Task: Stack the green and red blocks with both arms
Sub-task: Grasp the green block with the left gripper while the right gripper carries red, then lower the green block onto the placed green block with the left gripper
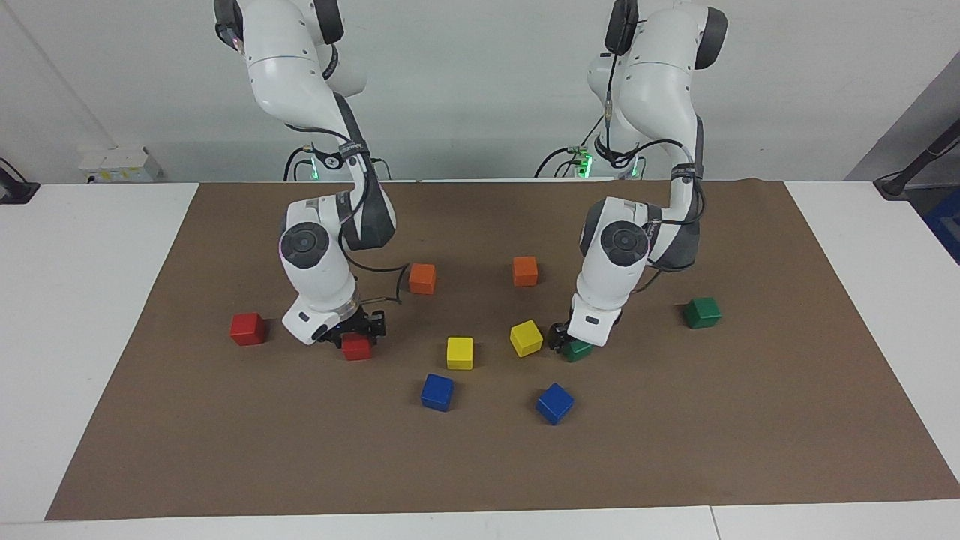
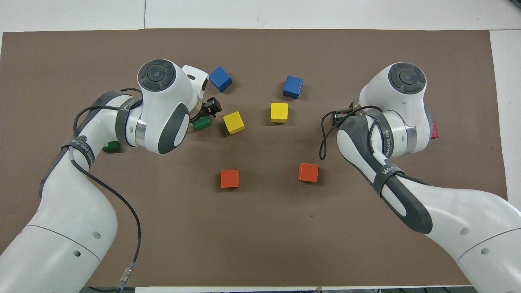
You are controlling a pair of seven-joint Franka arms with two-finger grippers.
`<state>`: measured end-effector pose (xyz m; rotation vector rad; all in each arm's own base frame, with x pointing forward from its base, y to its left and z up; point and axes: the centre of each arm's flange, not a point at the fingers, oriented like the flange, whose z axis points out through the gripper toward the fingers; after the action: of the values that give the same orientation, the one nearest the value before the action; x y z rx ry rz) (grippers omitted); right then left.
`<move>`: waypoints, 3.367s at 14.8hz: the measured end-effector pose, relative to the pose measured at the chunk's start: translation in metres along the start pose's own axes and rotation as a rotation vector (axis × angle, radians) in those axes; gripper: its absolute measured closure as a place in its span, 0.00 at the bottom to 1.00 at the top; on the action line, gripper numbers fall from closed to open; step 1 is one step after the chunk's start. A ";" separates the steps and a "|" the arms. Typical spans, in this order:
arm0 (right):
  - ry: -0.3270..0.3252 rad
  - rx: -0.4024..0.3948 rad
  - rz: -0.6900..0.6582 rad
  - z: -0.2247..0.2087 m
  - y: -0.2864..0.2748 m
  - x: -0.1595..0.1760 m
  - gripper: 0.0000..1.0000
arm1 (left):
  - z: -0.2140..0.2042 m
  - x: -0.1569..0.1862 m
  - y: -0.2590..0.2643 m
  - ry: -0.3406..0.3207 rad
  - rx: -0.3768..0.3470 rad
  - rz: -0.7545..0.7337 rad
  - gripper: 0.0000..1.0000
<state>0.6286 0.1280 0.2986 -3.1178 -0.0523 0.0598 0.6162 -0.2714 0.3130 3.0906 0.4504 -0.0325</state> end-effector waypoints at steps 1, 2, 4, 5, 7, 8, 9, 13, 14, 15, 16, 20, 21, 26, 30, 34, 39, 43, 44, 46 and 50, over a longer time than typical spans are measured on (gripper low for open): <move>-0.003 0.002 0.024 -0.001 0.000 0.000 0.45 | 0.000 -0.002 0.000 0.000 0.000 0.002 0.00; -0.011 0.002 0.039 -0.002 -0.001 -0.001 0.45 | -0.001 -0.004 0.001 0.000 0.000 0.005 0.00; -0.029 0.001 0.051 -0.019 0.001 0.001 0.45 | 0.001 -0.009 0.002 0.006 -0.005 -0.011 0.00; -0.029 0.000 0.057 -0.035 0.005 0.003 0.45 | 0.003 -0.010 0.002 0.013 -0.010 -0.024 0.00; -0.009 -0.008 0.033 -0.074 0.029 0.005 0.45 | 0.005 -0.011 0.001 0.019 -0.015 -0.040 0.00; -0.002 -0.013 0.008 -0.091 0.049 0.004 0.45 | 0.005 -0.011 0.001 0.020 -0.015 -0.044 0.00; -0.001 -0.015 -0.012 -0.105 0.071 0.001 0.45 | 0.005 -0.010 0.000 0.021 -0.015 -0.047 0.00; -0.014 -0.009 -0.014 -0.136 0.141 -0.016 0.45 | 0.005 -0.007 -0.003 0.023 -0.013 -0.056 0.00; -0.019 -0.008 -0.020 -0.137 0.152 -0.021 0.45 | 0.005 -0.008 -0.003 0.023 -0.014 -0.062 0.00; -0.027 -0.006 -0.025 -0.135 0.162 -0.026 0.45 | 0.005 -0.008 -0.002 0.023 -0.014 -0.075 0.08; -0.036 -0.003 -0.029 -0.132 0.172 -0.032 0.45 | 0.004 -0.009 -0.002 0.020 -0.012 -0.088 0.20; -0.023 -0.002 -0.033 -0.111 0.197 -0.049 0.45 | -0.028 -0.001 -0.002 -0.016 0.025 -0.108 0.45; -0.013 -0.003 -0.033 -0.106 0.200 -0.051 0.45 | -0.043 0.003 -0.008 -0.018 0.029 -0.107 0.45; 0.002 -0.007 -0.026 -0.090 0.205 -0.053 0.45 | -0.126 0.028 -0.126 -0.077 0.052 0.117 0.45; 0.008 -0.008 -0.024 -0.080 0.207 -0.051 0.45 | -0.131 0.040 -0.207 -0.113 0.038 0.304 0.45; 0.014 -0.010 -0.029 -0.072 0.216 -0.050 0.45 | -0.119 0.060 -0.274 -0.114 0.019 0.379 0.45; 0.017 -0.011 -0.025 -0.066 0.222 -0.049 0.45 | -0.087 0.060 -0.290 -0.067 0.013 0.380 0.45; 0.016 -0.011 -0.025 -0.063 0.222 -0.050 0.45 | -0.078 0.057 -0.292 -0.065 0.011 0.333 0.45; 0.015 -0.011 -0.025 -0.062 0.222 -0.050 0.45 | -0.078 0.056 -0.291 -0.066 0.011 0.327 0.45; 0.018 -0.011 -0.025 -0.059 0.222 -0.051 0.45 | -0.074 0.054 -0.290 -0.065 0.011 0.317 0.45; 0.024 -0.014 -0.026 -0.053 0.222 -0.055 0.45 | -0.067 0.051 -0.291 -0.069 0.011 0.305 0.45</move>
<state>0.5831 -0.0963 0.3483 -3.1305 -0.0925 0.0210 0.5830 0.0229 0.3743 3.1186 -0.0258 -0.1361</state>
